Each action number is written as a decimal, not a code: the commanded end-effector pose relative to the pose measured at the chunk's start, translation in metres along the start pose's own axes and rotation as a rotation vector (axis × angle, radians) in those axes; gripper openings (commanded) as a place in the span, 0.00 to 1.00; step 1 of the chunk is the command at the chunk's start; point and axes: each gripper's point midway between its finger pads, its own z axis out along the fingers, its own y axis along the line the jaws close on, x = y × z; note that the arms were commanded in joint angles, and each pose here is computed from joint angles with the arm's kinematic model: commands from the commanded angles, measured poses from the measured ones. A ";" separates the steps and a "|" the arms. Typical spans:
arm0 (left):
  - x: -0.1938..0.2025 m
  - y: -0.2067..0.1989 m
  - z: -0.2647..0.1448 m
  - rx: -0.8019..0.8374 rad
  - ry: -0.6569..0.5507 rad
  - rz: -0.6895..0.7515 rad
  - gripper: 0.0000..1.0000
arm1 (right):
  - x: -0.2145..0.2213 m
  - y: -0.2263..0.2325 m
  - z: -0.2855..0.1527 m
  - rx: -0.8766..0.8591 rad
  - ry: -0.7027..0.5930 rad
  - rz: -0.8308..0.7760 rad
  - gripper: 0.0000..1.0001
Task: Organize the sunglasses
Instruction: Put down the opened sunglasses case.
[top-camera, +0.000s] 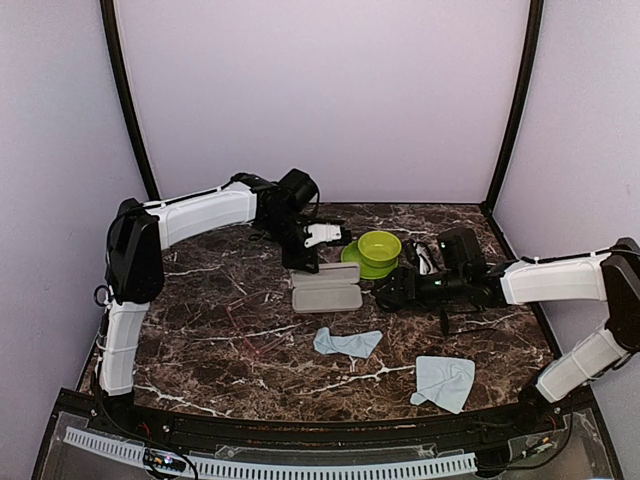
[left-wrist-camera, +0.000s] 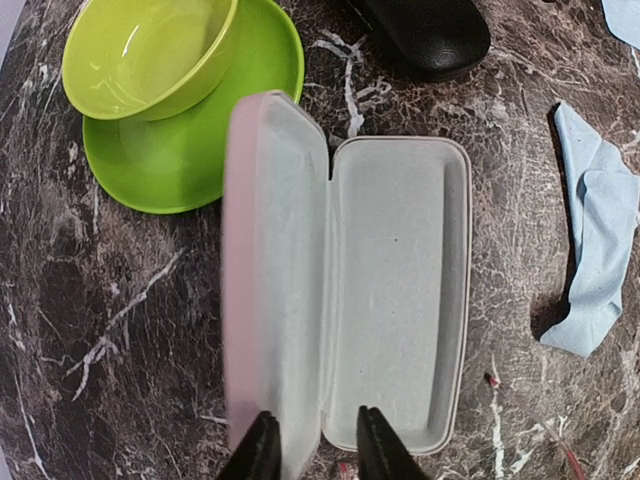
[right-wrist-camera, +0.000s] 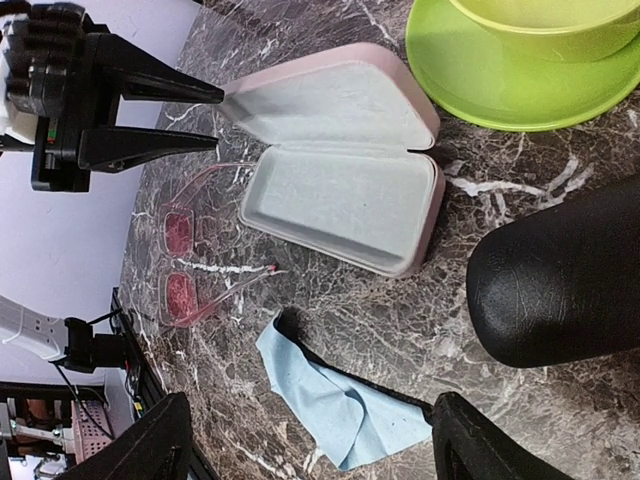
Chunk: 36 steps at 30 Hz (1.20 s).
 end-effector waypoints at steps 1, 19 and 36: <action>-0.009 0.009 -0.013 -0.039 -0.020 -0.003 0.35 | -0.002 0.000 0.003 -0.024 -0.013 0.004 0.83; -0.005 0.005 -0.006 -0.039 -0.010 -0.092 0.45 | 0.001 -0.004 0.005 -0.024 -0.012 0.013 0.83; 0.026 -0.038 0.029 -0.051 0.010 -0.180 0.28 | 0.006 -0.006 0.010 -0.036 0.007 0.027 0.83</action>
